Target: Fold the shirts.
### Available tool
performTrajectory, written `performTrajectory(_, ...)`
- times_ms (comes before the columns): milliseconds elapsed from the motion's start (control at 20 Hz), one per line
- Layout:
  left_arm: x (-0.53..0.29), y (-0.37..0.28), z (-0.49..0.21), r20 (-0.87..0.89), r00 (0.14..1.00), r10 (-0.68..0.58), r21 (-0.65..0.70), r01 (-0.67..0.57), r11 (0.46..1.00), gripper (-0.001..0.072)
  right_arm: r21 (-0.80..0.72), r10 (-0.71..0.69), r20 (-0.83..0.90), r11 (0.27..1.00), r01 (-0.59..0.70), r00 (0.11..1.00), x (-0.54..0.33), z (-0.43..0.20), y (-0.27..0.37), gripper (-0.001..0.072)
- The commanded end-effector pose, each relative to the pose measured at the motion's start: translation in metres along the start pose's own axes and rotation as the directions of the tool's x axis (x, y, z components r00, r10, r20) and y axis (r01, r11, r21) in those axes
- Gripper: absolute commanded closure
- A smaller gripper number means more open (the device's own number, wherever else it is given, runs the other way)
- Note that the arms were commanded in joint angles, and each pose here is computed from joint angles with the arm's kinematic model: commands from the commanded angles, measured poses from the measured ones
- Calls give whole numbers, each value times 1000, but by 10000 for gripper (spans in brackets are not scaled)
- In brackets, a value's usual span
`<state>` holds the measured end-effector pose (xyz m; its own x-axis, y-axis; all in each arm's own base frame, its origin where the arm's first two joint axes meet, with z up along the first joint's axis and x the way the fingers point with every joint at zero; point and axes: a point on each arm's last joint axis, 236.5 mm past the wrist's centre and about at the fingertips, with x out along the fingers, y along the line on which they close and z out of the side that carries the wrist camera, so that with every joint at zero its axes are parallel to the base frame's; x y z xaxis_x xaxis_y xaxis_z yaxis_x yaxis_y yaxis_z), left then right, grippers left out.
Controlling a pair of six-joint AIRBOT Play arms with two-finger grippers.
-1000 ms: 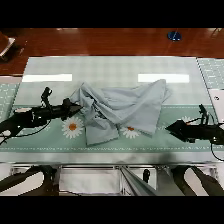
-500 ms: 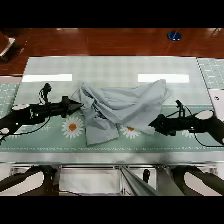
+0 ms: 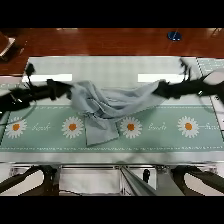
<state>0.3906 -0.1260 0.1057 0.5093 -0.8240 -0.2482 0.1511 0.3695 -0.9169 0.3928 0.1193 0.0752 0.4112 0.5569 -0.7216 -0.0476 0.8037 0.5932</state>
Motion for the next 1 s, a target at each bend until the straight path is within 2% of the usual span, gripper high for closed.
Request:
performTrajectory(0, -65, -127, 80, 164, 982, -94, 264, 48, 963, 685, -239, -42, 364, 961, 137, 931, -156, 100, 83, 689)
performTrajectory(100, -105, -202, 98, 251, 963, -98, 462, -31, 886, 686, -373, 30, 537, 905, 206, 843, -253, 109, 150, 689)
performTrajectory(150, -124, -229, 99, 302, 952, -53, 535, -123, 836, 685, -417, 68, 619, 873, 254, 783, -301, 102, 179, 689)
performTrajectory(250, -158, -269, 96, 427, 904, 32, 602, -311, 735, 685, -436, 110, 738, 831, 346, 666, -371, 78, 211, 689)
performTrajectory(350, -188, -310, 77, 536, 842, 62, 638, -453, 623, 685, -400, 78, 800, 809, 431, 595, -412, 43, 213, 689)
performTrajectory(450, -217, -337, 49, 647, 757, 92, 625, -596, 504, 685, -371, 62, 832, 800, 471, 551, -438, 7, 213, 689)
performTrajectory(600, -274, -341, 13, 811, 556, 182, 474, -806, 354, 685, -317, 7, 853, 800, 508, 522, -456, -37, 199, 689)
performTrajectory(650, -291, -342, 1, 840, 506, 194, 434, -842, 321, 685, -281, -41, 850, 809, 516, 526, -456, -48, 186, 689)
performTrajectory(750, -308, -343, -18, 845, 500, 187, 439, -850, 291, 685, -233, -116, 826, 820, 523, 551, -444, -59, 163, 689)
performTrajectory(950, -294, -314, -25, 767, 586, 261, 506, -803, 315, 685, -204, -217, 717, 844, 497, 662, -391, -59, 125, 689)
